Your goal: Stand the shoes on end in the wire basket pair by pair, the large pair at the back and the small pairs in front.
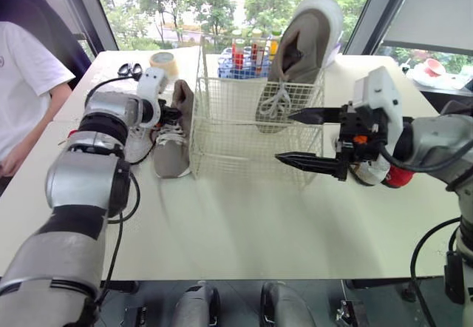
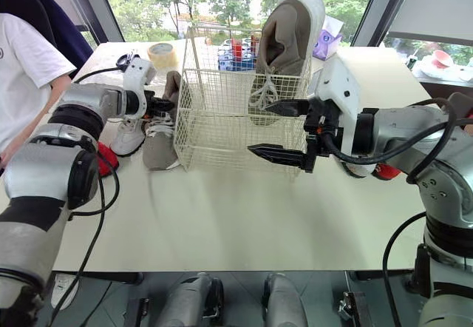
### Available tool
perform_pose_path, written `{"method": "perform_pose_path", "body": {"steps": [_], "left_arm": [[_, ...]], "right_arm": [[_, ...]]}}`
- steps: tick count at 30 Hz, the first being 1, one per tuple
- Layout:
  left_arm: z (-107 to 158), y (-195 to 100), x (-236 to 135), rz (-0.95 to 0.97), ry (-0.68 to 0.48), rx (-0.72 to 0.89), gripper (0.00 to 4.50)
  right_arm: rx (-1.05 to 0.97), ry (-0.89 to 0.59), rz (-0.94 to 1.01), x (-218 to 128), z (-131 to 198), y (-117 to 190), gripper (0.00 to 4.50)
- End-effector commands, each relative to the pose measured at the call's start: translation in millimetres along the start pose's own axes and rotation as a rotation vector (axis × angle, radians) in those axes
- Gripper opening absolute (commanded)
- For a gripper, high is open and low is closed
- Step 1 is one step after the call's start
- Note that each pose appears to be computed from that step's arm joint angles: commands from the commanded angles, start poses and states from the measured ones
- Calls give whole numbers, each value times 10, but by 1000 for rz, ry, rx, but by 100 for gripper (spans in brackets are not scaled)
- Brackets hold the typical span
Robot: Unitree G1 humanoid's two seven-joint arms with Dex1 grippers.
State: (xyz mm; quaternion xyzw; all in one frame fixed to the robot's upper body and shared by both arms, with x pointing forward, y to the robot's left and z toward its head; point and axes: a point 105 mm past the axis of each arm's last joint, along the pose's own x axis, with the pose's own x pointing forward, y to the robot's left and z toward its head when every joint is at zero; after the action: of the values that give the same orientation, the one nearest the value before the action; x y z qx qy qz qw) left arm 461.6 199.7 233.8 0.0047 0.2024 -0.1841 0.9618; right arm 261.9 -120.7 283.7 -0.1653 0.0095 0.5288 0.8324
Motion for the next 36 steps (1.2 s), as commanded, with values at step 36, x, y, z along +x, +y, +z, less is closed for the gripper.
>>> {"method": "perform_pose_path", "body": {"steps": [36], "left_arm": [[1413, -1675, -617, 27, -1348, 570, 36]], "right_arm": [[80, -184, -102, -398, 451, -37, 450]]}}
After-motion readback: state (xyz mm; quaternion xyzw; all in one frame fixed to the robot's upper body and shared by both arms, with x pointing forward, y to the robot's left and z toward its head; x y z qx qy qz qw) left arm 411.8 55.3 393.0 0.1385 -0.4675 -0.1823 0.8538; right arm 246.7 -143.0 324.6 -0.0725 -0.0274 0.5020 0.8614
